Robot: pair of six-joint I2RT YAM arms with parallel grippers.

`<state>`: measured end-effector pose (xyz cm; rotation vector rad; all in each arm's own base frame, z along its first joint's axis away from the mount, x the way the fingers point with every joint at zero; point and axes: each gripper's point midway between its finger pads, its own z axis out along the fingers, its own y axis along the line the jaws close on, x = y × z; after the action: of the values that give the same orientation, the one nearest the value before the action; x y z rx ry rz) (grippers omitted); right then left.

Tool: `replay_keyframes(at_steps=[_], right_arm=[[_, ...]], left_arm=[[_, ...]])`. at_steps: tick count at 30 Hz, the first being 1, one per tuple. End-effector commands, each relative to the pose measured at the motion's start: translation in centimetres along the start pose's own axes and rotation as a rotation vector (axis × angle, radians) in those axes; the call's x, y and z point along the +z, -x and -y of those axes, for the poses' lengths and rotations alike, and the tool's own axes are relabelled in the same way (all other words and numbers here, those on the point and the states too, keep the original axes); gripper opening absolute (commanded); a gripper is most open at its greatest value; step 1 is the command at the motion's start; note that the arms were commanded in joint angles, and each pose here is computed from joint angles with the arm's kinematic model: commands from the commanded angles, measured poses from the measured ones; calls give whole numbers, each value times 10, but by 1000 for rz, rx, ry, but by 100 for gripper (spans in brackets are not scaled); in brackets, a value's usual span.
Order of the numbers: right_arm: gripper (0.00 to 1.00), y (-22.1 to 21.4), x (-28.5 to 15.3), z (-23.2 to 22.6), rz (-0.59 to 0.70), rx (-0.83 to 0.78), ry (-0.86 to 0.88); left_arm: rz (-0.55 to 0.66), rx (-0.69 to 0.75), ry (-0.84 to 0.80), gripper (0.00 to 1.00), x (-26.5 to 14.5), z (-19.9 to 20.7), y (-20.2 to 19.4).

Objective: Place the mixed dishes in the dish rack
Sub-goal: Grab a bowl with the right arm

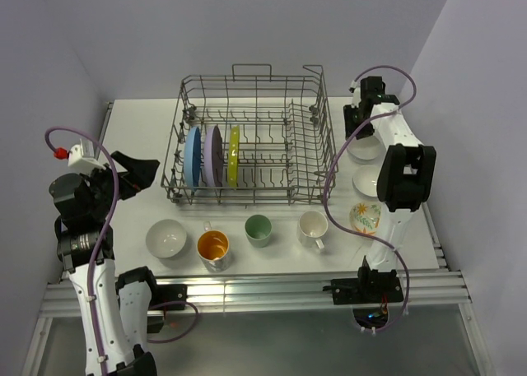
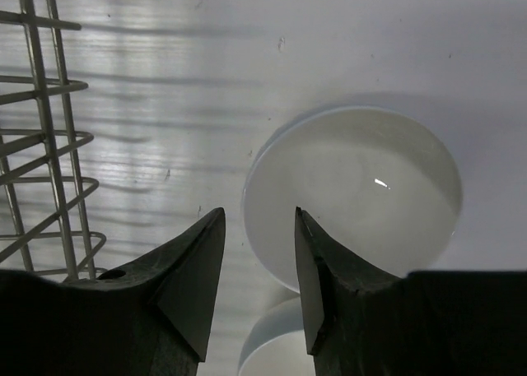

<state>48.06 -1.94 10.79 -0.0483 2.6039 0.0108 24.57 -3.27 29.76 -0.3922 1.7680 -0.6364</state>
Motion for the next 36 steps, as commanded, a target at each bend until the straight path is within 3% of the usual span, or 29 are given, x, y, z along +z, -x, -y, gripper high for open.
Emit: replay_keyframes(at_steps=[1,15,24,27,31,36], right_arm=[[47,5,-7,2,-4,-24,-30],[42,-34,16,-9,-117,-2,-23],[41,-31,33,-22,-147,-61,-85],[35,-34,37,-18,-158,-62,-107],[20,-37,39,-16,-161,-62,-115],[13,-37,38,-13,-154,-60,-126]], left_arm=[[40,26,-25,99,-1,10,15],[39,24,-39,99,-1,11,13],[40,26,-36,99,-2,11,12],[40,26,-38,99,-2,12,12],[38,24,-42,99,-2,13,13],[38,25,-42,99,-3,14,14]])
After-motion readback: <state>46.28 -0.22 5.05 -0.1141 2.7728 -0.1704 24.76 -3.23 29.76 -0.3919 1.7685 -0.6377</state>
